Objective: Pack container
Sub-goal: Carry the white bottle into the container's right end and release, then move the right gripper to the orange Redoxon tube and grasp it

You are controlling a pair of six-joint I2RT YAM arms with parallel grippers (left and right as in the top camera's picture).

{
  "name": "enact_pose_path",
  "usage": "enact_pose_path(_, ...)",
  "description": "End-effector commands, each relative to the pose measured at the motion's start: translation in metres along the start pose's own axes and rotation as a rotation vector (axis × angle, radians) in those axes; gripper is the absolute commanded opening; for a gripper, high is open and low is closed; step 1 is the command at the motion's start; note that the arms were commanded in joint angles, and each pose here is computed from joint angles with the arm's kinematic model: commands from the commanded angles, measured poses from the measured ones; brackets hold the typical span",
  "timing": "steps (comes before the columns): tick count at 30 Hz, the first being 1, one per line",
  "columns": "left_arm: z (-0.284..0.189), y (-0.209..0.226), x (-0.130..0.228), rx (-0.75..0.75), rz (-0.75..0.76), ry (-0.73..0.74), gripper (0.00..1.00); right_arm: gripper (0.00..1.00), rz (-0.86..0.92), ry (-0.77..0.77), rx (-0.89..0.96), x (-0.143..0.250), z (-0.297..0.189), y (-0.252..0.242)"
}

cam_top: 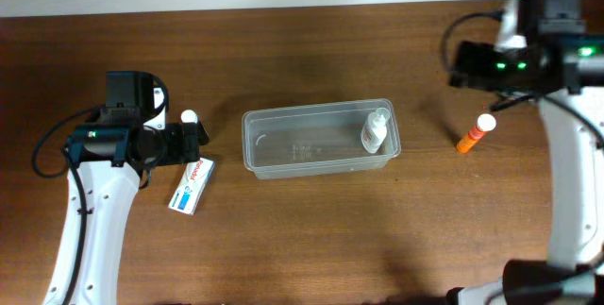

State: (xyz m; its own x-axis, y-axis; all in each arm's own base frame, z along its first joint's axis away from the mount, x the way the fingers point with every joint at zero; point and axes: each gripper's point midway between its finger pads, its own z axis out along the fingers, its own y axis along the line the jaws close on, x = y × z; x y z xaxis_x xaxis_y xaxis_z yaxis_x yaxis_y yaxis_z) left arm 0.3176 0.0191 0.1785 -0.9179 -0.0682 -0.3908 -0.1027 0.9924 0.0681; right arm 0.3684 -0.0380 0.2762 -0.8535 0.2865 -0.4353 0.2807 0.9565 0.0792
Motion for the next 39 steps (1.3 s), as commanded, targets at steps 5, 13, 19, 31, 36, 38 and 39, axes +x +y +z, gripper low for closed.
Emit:
enact_pose_path(5, -0.004, -0.002, -0.006, 0.009, 0.015, -0.016, 0.99, 0.98, 0.150, 0.270, 0.064, 0.036, 0.070, -0.052)
enact_pose_path(13, -0.004, -0.002, -0.006, 0.009, 0.015, -0.016, 0.99, 0.98, 0.166, 0.432, 0.092, 0.064, 0.123, -0.068)
enact_pose_path(19, -0.004, -0.002, -0.006, 0.009, 0.015, -0.015, 0.99, 0.93, 0.158, 0.485, 0.096, 0.072, 0.150, -0.070)
enact_pose_path(31, -0.004, -0.002, -0.006, 0.009, 0.014, -0.016, 0.99, 0.38, 0.159, 0.504, 0.098, 0.075, 0.156, -0.071)
enact_pose_path(36, -0.004, -0.002, -0.006, 0.009, 0.015, -0.016, 0.99, 0.24, 0.159, 0.504, 0.098, 0.075, 0.156, -0.071)
enact_pose_path(38, -0.004, -0.002, -0.006, 0.009, 0.014, -0.016, 0.99, 0.20, 0.159, 0.504, 0.098, 0.075, 0.156, -0.071)
enact_pose_path(39, -0.004, -0.002, -0.006, 0.009, 0.015, -0.015, 0.99, 0.17, 0.158, 0.506, 0.098, 0.075, 0.156, -0.071)
